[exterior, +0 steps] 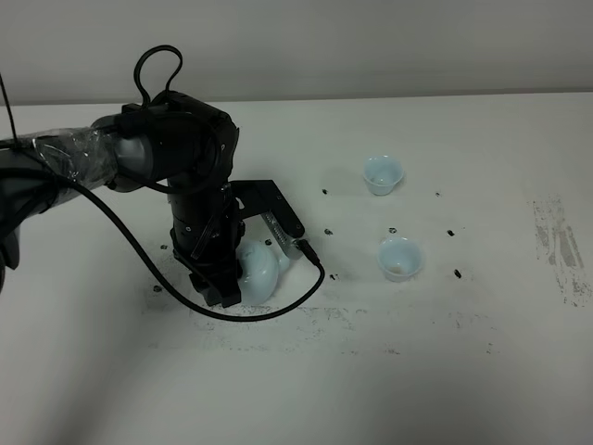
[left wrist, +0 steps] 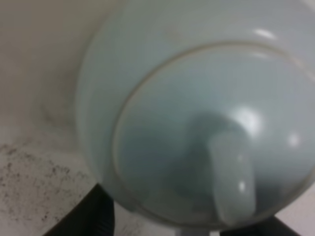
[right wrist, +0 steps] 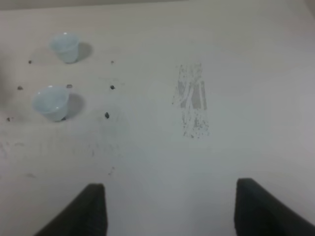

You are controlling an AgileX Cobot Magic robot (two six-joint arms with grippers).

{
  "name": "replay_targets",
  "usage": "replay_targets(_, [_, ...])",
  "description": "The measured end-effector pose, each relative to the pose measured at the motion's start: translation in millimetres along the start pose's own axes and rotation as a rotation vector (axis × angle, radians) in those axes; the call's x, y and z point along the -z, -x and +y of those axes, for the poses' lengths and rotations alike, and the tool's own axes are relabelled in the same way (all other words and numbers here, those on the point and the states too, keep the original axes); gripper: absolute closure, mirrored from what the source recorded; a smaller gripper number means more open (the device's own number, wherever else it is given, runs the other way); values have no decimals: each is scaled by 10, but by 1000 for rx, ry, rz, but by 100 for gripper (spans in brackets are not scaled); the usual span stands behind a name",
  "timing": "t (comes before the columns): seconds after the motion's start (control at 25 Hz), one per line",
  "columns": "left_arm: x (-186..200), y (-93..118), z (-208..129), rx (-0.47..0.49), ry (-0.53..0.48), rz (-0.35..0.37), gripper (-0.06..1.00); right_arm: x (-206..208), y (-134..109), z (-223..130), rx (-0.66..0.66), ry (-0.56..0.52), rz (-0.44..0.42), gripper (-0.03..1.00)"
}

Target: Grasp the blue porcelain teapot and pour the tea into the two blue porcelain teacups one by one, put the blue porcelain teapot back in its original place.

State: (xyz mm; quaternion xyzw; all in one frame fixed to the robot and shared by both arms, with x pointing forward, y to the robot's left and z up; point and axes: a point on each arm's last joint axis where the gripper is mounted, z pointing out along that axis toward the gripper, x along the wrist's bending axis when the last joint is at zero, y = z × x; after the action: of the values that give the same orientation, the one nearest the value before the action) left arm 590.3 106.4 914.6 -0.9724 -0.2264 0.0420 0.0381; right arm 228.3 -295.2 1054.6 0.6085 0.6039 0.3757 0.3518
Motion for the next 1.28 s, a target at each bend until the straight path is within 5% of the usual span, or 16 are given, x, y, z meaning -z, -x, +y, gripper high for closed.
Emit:
replay_targets(0.56, [0,5,-7,0,-8,-5,52,0,0,0,0,0,0,43])
replay_targets(1.12, [0,6,-9,0,-10,-7,89,0,0,0,0,0,0,43])
replay_targets(1.28, [0,9,-7,0,-10,-6,89,0,0,0,0,0,0,43])
